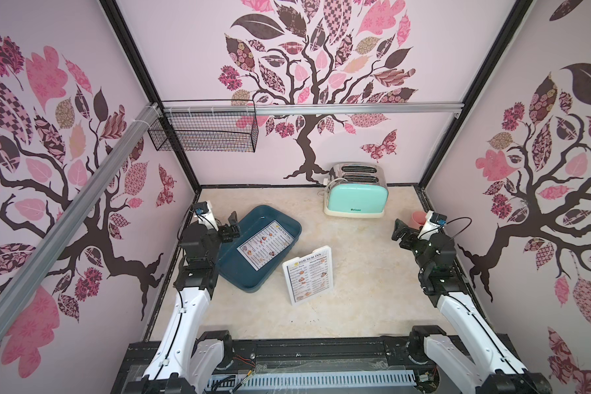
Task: Replace the menus in the menu holders
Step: Adjust the menu holder at the center of the board.
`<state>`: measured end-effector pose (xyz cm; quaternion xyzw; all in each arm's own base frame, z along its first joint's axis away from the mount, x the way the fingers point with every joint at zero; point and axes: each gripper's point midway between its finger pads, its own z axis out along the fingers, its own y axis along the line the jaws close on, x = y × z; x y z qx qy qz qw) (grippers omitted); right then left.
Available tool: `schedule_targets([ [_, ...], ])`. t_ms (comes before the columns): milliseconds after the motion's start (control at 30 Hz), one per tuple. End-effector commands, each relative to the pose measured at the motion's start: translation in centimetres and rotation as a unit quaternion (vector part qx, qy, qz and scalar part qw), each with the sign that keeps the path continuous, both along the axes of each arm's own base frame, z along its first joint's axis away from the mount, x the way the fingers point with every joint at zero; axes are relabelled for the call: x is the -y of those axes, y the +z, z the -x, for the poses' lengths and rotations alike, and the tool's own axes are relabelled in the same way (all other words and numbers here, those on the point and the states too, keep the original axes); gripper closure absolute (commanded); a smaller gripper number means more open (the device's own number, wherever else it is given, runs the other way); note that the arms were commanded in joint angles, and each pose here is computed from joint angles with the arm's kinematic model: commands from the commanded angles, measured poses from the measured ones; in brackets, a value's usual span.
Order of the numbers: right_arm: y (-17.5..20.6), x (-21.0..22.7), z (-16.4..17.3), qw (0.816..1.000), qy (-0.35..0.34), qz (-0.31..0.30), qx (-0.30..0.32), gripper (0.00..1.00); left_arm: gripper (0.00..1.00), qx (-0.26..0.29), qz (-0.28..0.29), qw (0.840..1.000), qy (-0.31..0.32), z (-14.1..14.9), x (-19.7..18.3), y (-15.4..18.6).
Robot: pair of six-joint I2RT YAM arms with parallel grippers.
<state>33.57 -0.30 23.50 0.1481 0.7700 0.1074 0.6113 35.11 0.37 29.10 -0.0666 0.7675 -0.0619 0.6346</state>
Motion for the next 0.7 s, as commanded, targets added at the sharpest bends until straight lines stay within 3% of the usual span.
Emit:
schedule_targets([
  [0,-3.4,-2.6,2.3,0.985,0.045,-0.094,-0.136,0.00,0.05,-0.085,0.087,0.992,-0.035,1.7,2.6,-1.2],
  [200,-5.6,-5.6,5.5,0.951,0.071,-0.143,-0.265,0.00,0.11,-0.144,0.139,0.972,-0.126,6.0,8.7,-1.2],
  [333,-6.0,-6.9,7.7,0.939,0.088,-0.136,-0.305,0.00,0.12,-0.163,0.139,0.964,-0.160,9.3,11.1,-1.5],
  [433,-7.0,-8.9,9.5,0.922,0.116,-0.179,-0.323,0.00,0.11,-0.160,0.135,0.960,-0.186,10.7,11.7,-1.3],
  [667,-10.3,-13.7,13.3,0.896,0.170,-0.155,-0.379,0.00,0.13,-0.262,0.132,0.911,-0.288,13.2,16.1,-5.4],
])
